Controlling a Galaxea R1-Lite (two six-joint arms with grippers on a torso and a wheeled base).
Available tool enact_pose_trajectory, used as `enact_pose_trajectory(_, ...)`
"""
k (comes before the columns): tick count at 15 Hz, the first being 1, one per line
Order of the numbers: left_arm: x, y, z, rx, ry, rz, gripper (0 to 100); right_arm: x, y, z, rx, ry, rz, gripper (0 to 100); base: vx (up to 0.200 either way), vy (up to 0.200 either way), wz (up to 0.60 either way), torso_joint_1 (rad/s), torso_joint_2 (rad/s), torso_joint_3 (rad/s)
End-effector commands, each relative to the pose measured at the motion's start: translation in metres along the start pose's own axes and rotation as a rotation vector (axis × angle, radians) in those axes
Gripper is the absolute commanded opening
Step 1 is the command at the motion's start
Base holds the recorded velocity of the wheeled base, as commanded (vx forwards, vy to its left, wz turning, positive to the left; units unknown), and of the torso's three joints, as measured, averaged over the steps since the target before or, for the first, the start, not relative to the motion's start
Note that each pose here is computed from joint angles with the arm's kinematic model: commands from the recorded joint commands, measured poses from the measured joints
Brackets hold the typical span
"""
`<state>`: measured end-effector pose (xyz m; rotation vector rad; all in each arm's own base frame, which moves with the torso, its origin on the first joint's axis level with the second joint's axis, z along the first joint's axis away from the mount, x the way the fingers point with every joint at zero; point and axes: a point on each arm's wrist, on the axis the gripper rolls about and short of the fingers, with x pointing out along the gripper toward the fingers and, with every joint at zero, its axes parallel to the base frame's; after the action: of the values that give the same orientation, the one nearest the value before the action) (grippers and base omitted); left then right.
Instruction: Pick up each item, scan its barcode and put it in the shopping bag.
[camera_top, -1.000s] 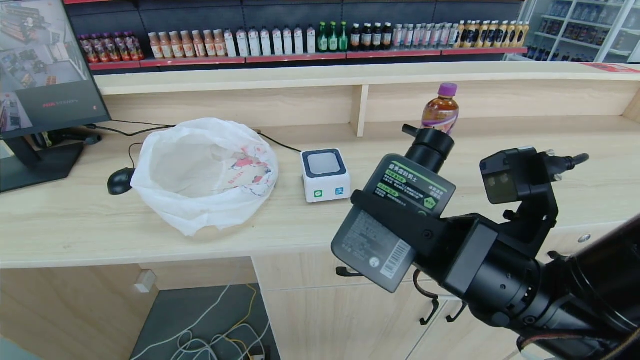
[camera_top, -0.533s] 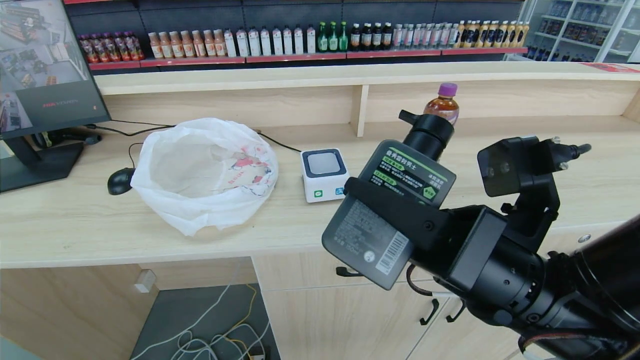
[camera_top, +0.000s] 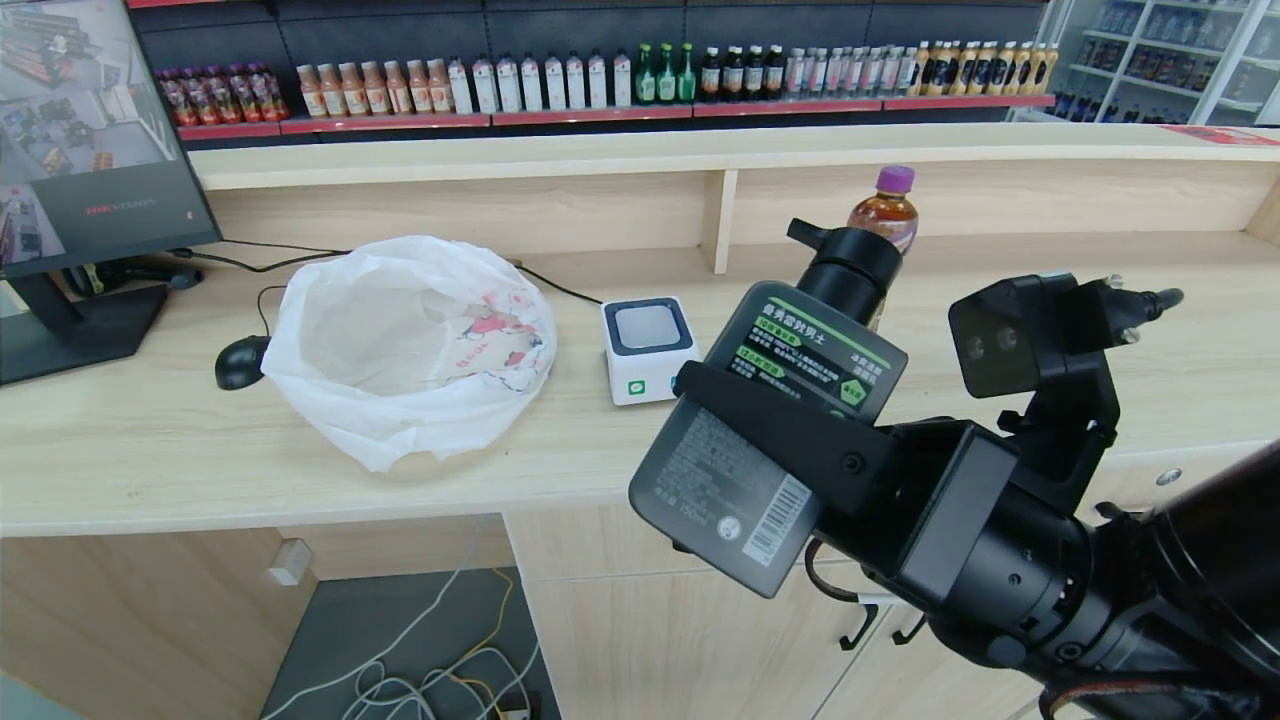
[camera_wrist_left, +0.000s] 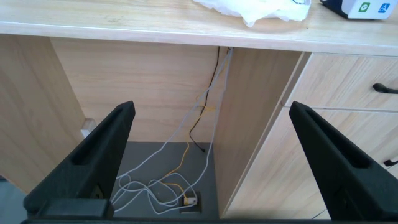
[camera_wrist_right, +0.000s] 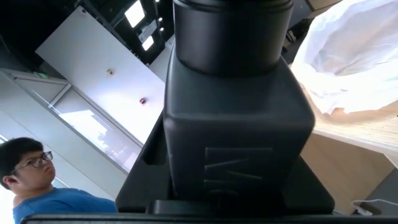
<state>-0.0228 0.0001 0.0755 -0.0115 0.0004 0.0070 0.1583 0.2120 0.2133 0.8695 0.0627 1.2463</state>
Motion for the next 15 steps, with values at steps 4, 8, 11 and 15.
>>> enact_pose_trajectory(4,0.0,0.0,0.0,-0.001,0.0,0.001,100,0.0,0.003,0.001,0.0,-0.003,0.01,0,0.0,0.0,0.0,0.0,0.0,0.0)
enact_pose_trajectory(8,0.0,0.0,0.0,-0.001,0.0,0.001,100,0.0,0.002,0.0,-0.049,-0.001,0.008,0,0.0,0.0,0.0,0.0,0.0,0.0)
enact_pose_trajectory(11,0.0,0.0,0.0,-0.001,0.0,0.001,100,-0.003,-0.001,0.0,-0.161,0.002,-0.01,0,0.0,0.0,0.0,0.0,0.0,0.0)
enact_pose_trajectory(15,0.0,0.0,0.0,-0.001,0.0,0.001,100,-0.008,-0.016,0.009,-0.353,-0.021,-0.08,0,0.0,0.0,0.0,0.0,0.0,0.0)
